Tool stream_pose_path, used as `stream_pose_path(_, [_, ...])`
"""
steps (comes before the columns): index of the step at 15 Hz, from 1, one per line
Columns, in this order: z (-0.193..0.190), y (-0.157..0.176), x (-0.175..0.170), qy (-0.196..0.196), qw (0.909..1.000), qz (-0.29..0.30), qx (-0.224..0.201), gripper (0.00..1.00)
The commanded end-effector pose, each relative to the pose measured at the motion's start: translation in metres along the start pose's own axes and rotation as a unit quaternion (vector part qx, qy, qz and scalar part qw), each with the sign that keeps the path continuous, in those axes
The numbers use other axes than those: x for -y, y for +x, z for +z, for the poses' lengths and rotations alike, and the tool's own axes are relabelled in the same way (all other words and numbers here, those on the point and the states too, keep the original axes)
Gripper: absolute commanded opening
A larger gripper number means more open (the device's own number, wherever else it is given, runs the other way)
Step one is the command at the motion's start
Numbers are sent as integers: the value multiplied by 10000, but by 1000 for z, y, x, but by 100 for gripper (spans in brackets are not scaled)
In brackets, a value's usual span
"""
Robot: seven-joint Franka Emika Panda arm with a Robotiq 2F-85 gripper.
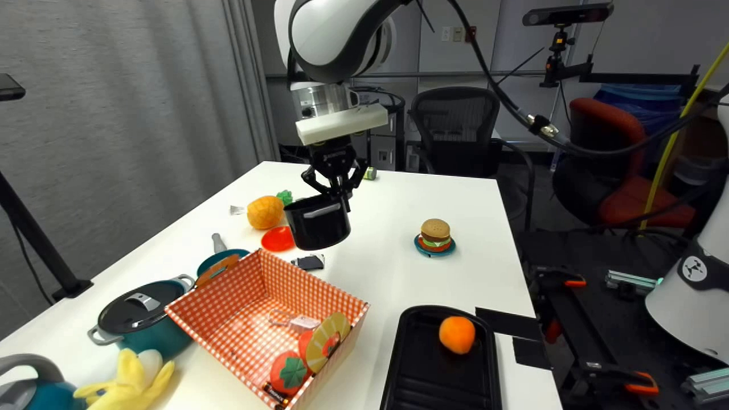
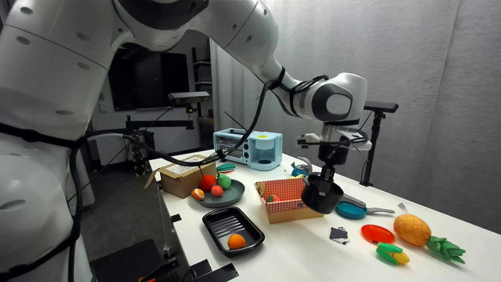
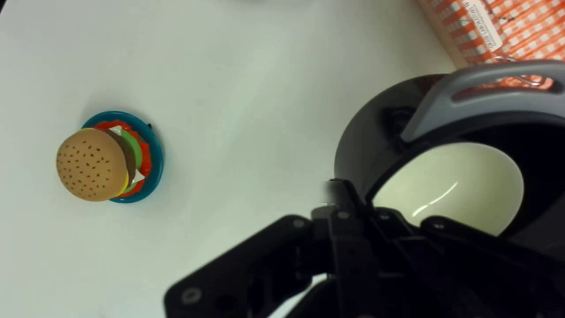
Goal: Remove the pot from the box and pick up the orange plush toy
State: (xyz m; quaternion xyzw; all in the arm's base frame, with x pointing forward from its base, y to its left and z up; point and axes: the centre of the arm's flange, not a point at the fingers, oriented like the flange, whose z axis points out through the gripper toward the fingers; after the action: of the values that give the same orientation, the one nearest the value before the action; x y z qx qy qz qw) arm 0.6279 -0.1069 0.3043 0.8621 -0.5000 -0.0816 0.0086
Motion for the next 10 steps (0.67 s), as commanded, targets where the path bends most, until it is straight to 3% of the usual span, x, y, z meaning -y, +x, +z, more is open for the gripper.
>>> stream_pose_path(1, [17,-1,-29,-137,9998,-5,-149,1])
stream_pose_path(10, [63,16,-62,-634,9976,-141,-225,1])
